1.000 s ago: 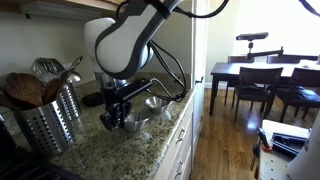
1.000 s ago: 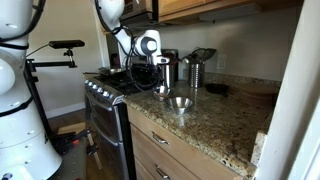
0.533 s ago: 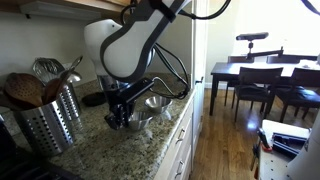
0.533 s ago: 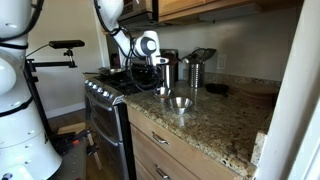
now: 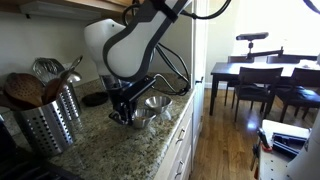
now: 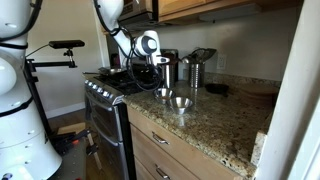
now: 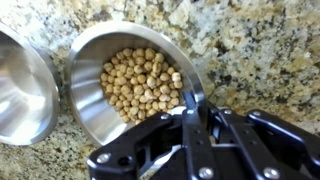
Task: Pour the things in the bowl on the left into the bowl on the right
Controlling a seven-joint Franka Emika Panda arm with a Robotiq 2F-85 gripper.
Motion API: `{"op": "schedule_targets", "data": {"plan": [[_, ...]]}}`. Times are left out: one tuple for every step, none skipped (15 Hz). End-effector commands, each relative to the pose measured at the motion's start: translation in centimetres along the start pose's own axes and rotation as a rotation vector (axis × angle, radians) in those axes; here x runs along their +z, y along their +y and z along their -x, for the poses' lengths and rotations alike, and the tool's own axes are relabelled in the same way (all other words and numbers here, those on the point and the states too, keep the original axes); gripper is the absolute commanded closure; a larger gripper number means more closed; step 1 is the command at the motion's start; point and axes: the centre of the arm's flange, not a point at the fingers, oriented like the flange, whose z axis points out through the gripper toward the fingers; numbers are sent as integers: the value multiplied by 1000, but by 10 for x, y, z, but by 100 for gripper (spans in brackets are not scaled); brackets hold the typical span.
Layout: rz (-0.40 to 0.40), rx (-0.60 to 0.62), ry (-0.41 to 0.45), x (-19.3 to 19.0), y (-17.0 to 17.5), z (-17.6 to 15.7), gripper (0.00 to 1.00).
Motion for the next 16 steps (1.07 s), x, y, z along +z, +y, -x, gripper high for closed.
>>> {"op": "schedule_targets", "data": {"plan": [[47,20,-2,-15,8,10,92],[49,20,-6,-15,9,10,92],[52,20,-7,-16,10,9,92],[54,21,-9,-17,11,9,93],[56,21,-9,-18,12,9,93],[59,20,-8,-18,13,8,92],[63,16,-8,-19,12,6,92],[65,13,-7,-20,12,5,92],[68,9,-6,-20,11,4,92],[69,7,-6,-21,11,3,93],[69,4,-5,-21,10,2,92],[68,2,-4,-22,9,1,93],[69,1,-4,-22,9,0,92],[69,-1,-4,-23,9,-1,92],[68,-2,-4,-23,8,-2,92],[68,-3,-5,-23,7,-3,93]]}}
